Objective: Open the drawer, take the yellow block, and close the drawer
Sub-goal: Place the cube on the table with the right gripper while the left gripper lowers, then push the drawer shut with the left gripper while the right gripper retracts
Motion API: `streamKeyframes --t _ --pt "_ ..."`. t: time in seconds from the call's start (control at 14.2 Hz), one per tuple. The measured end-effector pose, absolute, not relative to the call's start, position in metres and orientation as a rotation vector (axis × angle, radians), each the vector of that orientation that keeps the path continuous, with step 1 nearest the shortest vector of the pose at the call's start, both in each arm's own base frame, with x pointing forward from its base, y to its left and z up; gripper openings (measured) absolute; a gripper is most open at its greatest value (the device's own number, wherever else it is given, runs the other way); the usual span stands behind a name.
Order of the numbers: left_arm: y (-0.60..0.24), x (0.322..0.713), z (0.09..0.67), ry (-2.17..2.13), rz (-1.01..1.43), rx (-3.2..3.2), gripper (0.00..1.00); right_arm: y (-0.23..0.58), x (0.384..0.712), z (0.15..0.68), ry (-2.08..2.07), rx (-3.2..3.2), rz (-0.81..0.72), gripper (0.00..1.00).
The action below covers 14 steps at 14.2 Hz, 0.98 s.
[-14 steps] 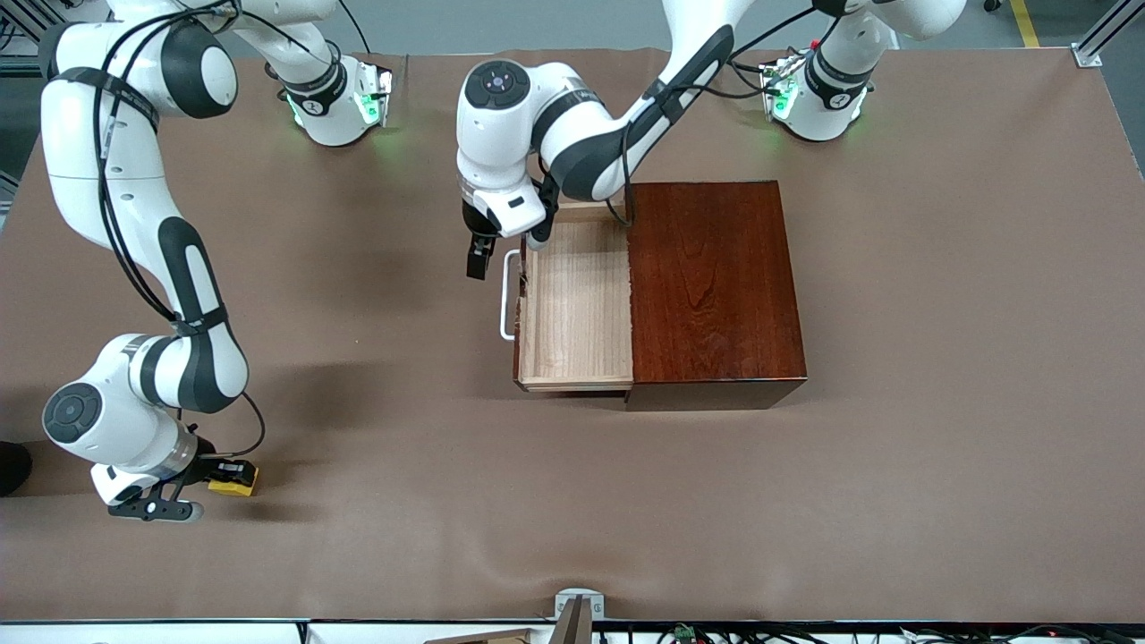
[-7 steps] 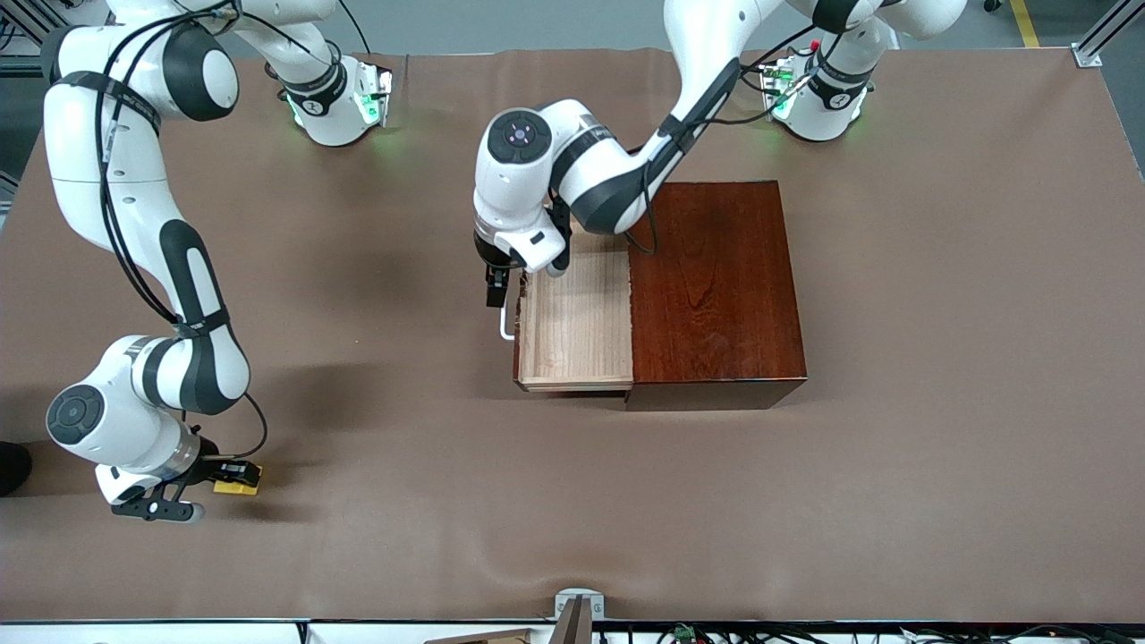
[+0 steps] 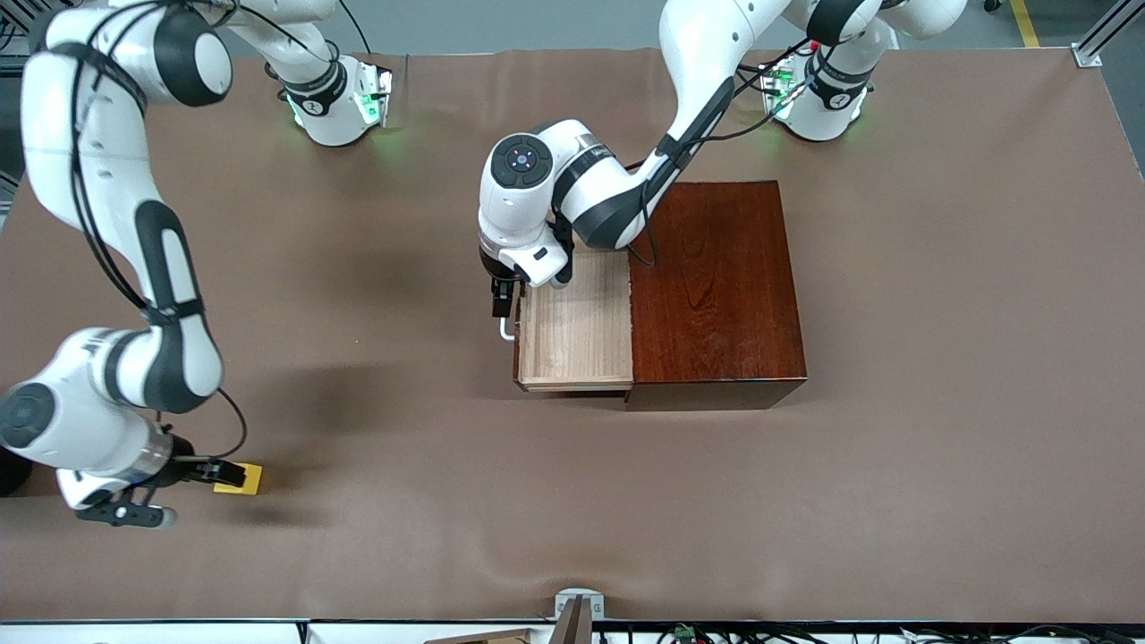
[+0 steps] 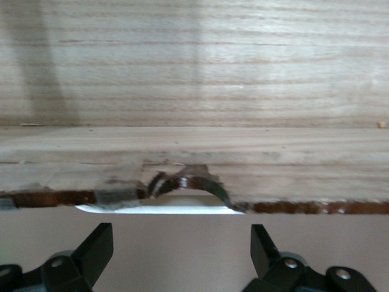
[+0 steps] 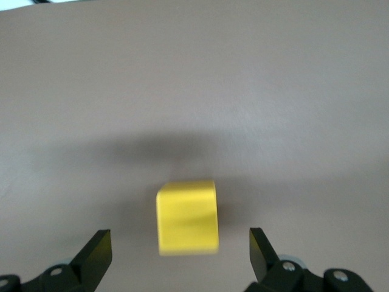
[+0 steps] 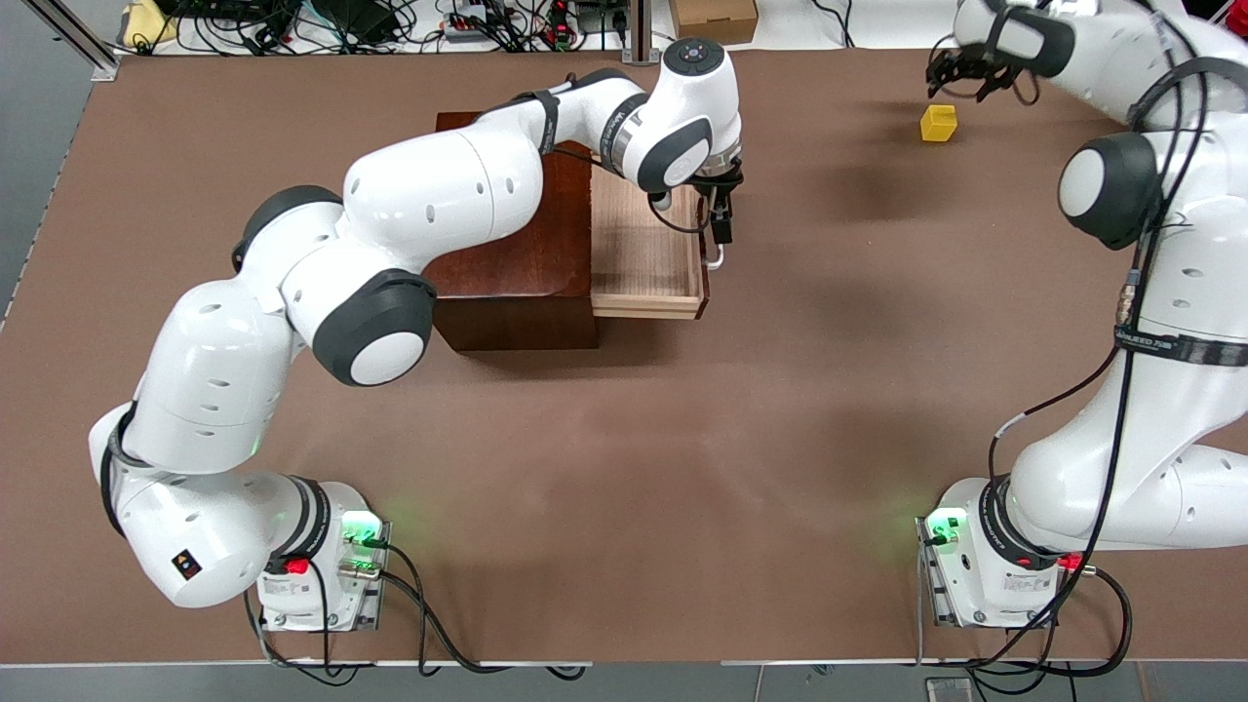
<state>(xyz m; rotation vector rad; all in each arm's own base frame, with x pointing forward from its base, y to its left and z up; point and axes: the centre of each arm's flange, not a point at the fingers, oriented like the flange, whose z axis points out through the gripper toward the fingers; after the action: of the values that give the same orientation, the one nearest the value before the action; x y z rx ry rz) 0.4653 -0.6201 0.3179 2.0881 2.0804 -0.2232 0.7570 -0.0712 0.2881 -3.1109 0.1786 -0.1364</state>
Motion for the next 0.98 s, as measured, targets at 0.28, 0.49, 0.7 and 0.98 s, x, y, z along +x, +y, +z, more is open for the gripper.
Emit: streamKeyframes --t 0.28,0.49,0.7,0.98 --pt "-0.612 0.478 0.32 2.085 -0.216 2.067 1.0 -0.067 0.726 0.389 0.179 -3.101 0.003 1.0" --pt "-0.61 0.479 0.314 2.098 -0.215 2.075 1.0 -0.062 0.686 0.437 0.176 -3.093 0.083 1.0" --pt "-0.609 0.478 0.311 2.114 -0.214 2.091 1.0 -0.055 0.642 0.474 0.19 -3.087 0.106 1.0" --pt "-0.602 0.485 0.314 2.138 -0.194 2.097 1.0 -0.053 0.6 0.528 0.19 -3.099 0.088 1.0"
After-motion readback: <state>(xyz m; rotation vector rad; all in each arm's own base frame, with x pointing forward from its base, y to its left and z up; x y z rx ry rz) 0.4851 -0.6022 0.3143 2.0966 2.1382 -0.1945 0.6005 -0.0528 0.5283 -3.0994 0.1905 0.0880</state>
